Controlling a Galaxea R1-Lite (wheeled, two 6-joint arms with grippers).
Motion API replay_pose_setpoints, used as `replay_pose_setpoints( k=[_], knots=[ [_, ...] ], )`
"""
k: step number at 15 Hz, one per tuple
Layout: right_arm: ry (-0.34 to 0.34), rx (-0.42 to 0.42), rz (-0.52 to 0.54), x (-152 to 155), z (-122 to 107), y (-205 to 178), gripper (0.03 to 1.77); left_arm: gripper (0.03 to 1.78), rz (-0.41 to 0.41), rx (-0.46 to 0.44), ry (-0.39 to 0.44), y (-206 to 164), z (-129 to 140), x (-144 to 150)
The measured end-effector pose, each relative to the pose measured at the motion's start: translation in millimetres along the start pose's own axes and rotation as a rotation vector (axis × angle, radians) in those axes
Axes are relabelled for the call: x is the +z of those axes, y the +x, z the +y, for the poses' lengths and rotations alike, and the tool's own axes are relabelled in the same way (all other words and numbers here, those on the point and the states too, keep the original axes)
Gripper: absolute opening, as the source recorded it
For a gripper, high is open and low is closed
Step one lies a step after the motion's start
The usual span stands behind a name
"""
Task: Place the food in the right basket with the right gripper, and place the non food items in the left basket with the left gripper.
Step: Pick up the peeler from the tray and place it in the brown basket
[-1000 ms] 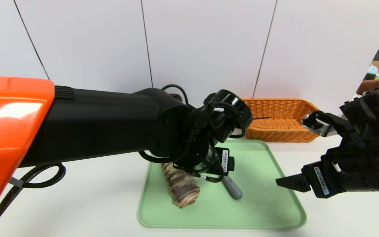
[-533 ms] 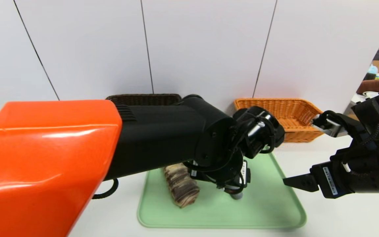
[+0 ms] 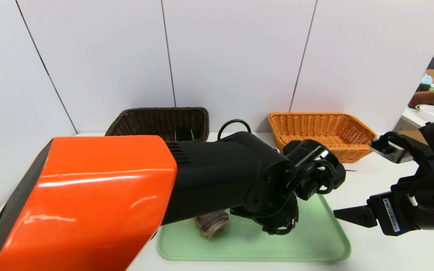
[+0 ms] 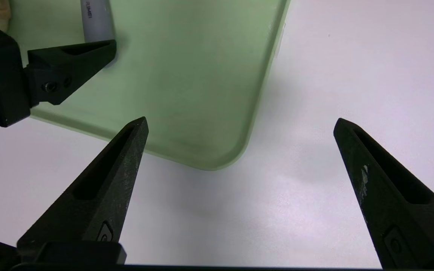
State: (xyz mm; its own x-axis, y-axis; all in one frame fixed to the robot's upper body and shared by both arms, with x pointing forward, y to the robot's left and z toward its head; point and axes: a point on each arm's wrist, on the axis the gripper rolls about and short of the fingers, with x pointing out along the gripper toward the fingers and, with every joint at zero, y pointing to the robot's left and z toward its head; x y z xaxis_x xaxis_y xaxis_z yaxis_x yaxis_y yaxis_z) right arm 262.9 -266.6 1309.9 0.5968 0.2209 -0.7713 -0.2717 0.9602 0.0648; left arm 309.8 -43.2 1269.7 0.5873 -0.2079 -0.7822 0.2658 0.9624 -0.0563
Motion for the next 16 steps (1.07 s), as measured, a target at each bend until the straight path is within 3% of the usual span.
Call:
replay_pose_setpoints(
  k=[4,16],
  knots=[
    [0.005,-0.003,-0.004,-6.4,-2.0,-3.9,1.7,1.69,-0.036,0.058,0.007,7.6,-2.5,-3.3],
    [0.009,-0.004,-0.006,-11.0,-3.6,-6.1,1.7,1.69,-0.081,0.094,0.022,18.5,-13.6,-12.2]
  ],
)
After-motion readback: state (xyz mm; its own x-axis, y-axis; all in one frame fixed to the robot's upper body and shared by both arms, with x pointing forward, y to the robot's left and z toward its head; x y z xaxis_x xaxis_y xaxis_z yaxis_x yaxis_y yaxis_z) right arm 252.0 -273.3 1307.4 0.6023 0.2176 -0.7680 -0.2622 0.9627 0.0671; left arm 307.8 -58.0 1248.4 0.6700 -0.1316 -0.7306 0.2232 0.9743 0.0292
